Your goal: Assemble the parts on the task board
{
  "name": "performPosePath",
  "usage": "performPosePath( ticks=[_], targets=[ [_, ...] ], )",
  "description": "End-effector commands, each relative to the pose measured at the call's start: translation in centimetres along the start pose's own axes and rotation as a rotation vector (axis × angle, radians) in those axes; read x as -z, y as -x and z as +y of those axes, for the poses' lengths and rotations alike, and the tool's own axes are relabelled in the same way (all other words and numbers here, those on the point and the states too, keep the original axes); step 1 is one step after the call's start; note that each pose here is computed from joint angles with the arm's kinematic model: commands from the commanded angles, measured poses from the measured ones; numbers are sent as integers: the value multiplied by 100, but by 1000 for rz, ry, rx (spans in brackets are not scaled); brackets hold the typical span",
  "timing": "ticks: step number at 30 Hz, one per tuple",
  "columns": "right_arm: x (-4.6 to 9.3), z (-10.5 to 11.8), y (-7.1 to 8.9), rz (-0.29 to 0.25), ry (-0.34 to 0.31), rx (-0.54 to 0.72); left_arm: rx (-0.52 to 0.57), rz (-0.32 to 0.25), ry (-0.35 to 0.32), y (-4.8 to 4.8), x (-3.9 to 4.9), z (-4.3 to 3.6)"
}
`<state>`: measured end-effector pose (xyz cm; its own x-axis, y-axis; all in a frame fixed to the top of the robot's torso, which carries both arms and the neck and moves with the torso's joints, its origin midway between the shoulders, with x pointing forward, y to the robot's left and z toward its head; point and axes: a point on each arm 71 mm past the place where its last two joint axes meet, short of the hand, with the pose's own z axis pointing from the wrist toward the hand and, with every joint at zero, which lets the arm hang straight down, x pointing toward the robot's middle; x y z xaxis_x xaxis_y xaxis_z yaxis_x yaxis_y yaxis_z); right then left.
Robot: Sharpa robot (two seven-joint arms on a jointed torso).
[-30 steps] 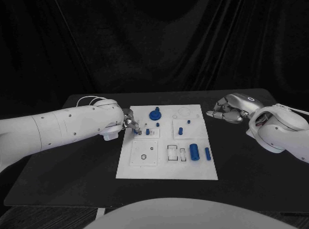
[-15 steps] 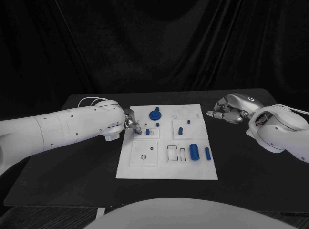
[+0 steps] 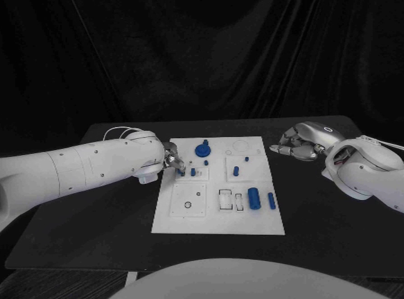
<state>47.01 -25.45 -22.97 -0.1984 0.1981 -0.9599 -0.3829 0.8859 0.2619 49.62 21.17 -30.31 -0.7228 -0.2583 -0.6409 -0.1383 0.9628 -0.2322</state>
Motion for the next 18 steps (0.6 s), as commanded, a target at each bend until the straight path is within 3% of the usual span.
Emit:
performPosePath(
  ticks=[1,18],
  targets=[
    [2,-6,-9,2,-11,0,-1,21,-11,-62,-15,-17],
    [-8,-8,-19,6,-13,1,-12,49,-2,-111,1,17]
  ],
)
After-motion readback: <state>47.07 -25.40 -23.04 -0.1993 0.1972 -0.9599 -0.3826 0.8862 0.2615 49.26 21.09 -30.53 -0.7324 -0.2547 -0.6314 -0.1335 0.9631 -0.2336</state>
